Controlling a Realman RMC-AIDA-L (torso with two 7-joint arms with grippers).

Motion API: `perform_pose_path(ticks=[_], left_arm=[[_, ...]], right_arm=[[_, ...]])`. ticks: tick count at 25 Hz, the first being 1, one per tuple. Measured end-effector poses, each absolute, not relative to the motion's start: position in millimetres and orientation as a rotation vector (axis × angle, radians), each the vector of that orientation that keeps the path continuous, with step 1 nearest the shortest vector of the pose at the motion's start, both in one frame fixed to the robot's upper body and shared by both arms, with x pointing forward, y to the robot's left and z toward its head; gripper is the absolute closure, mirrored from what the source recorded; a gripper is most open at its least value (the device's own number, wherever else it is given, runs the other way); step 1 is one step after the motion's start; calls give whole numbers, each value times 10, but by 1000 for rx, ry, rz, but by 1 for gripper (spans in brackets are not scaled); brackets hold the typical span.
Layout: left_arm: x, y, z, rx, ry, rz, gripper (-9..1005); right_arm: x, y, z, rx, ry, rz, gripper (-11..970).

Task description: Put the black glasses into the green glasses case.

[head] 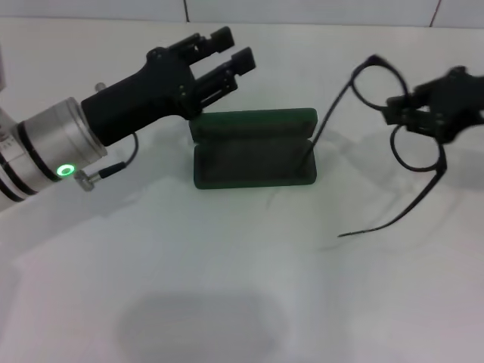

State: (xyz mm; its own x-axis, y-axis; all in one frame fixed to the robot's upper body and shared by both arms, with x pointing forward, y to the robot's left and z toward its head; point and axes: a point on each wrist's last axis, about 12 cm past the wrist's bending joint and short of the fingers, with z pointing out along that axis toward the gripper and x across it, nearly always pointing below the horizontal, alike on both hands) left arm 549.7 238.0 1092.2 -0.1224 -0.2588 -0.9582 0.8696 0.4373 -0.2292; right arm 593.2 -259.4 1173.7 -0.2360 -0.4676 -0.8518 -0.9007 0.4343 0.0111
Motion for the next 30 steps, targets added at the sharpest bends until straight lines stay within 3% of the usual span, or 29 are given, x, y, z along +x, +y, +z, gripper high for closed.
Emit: perform_pose_path(ticks=[7,14,23,30], left_arm=[[5495,2490,10838,644,1448,-994,458],[5525,2267,10846,771,1467,-1069,459],[5453,1791,11001,1017,1348,-1330,460],[5453,1652,11177,1059,1283,-1483,461]], right_arm=[[5652,-2967,11606,-790,1538,976,843],[5583,-2857,11205,-277,1391,1271,844],[5611,-2725,11070,-133,1495,1384,844],[5620,-2636,11001,-113,1584,1438,844]])
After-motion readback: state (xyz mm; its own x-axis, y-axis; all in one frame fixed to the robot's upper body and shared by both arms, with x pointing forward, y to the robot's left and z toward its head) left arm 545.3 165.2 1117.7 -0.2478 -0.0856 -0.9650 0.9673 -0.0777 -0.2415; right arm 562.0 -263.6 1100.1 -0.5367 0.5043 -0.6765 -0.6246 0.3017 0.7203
